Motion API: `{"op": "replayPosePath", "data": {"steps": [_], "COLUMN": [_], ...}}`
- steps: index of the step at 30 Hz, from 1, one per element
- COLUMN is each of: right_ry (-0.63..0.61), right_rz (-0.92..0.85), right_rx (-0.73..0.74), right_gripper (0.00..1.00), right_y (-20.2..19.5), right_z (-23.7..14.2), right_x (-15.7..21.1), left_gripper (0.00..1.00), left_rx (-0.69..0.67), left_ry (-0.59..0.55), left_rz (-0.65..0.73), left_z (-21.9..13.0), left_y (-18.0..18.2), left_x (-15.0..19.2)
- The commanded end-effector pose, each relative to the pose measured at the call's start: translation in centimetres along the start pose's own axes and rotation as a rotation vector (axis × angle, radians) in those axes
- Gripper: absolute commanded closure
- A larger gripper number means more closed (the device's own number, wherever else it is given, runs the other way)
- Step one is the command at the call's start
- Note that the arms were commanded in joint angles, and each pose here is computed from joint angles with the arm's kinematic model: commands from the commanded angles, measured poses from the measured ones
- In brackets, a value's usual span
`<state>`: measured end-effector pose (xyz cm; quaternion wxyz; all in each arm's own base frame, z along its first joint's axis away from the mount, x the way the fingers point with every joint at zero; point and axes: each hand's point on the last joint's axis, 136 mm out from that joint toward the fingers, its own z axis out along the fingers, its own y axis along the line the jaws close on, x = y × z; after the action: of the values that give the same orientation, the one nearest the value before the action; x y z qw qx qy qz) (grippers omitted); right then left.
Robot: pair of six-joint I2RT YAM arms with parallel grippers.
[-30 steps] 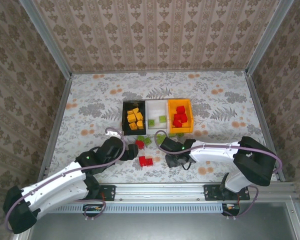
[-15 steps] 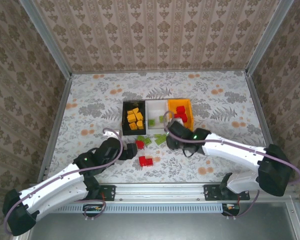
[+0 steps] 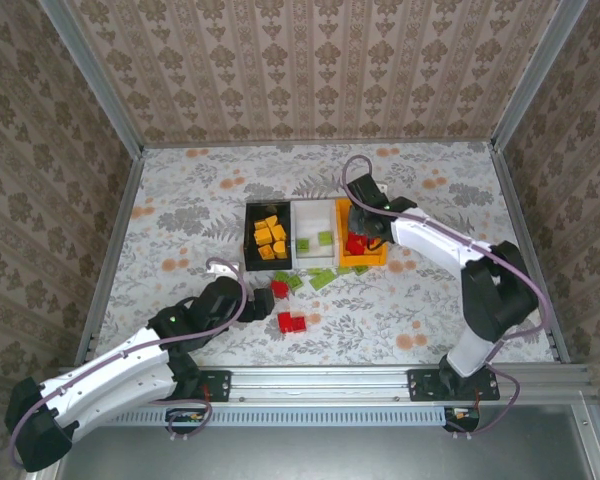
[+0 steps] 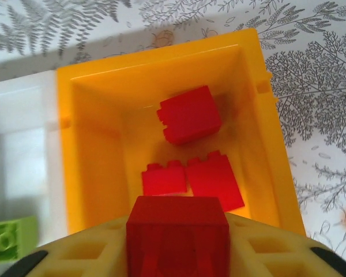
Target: Sort the legos into containers by color
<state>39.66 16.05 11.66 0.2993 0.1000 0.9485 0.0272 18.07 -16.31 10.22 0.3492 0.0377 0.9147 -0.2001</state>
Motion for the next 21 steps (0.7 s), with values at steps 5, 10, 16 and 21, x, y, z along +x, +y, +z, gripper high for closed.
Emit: {"op": "replayPosePath", "data": {"steps": [5,10,16,21], "right_ry": [0.002,-0.022,-0.01,-0.002], "right_rz": [-0.002,-0.012,-0.009,-0.011], "right_rx": [-0.036,-0.092,-0.104,-0.102], "right_gripper": [0.25,0.22,0.21,0.21], "right_y": [1.2,1.7,0.7,0.1], "right_z": [-0.5,-2.6,-3.1,-3.1], "right_x": [-1.1,-0.3,1.8,2.7], "left_gripper": [0.0,0.03,0.06,0.05], "left_rx": [0.012,0.038,0.023,0.017], "left_ry": [0.028,0.135,0.299,0.327], "left_rz": [0.024,0.107,0.251,0.296], "left_z": [0.4,1.6,3.9,4.9], "left_y": [-0.2,-1.8,-3.9,-4.9], "left_x": [0.5,1.8,5.8,7.2]}}
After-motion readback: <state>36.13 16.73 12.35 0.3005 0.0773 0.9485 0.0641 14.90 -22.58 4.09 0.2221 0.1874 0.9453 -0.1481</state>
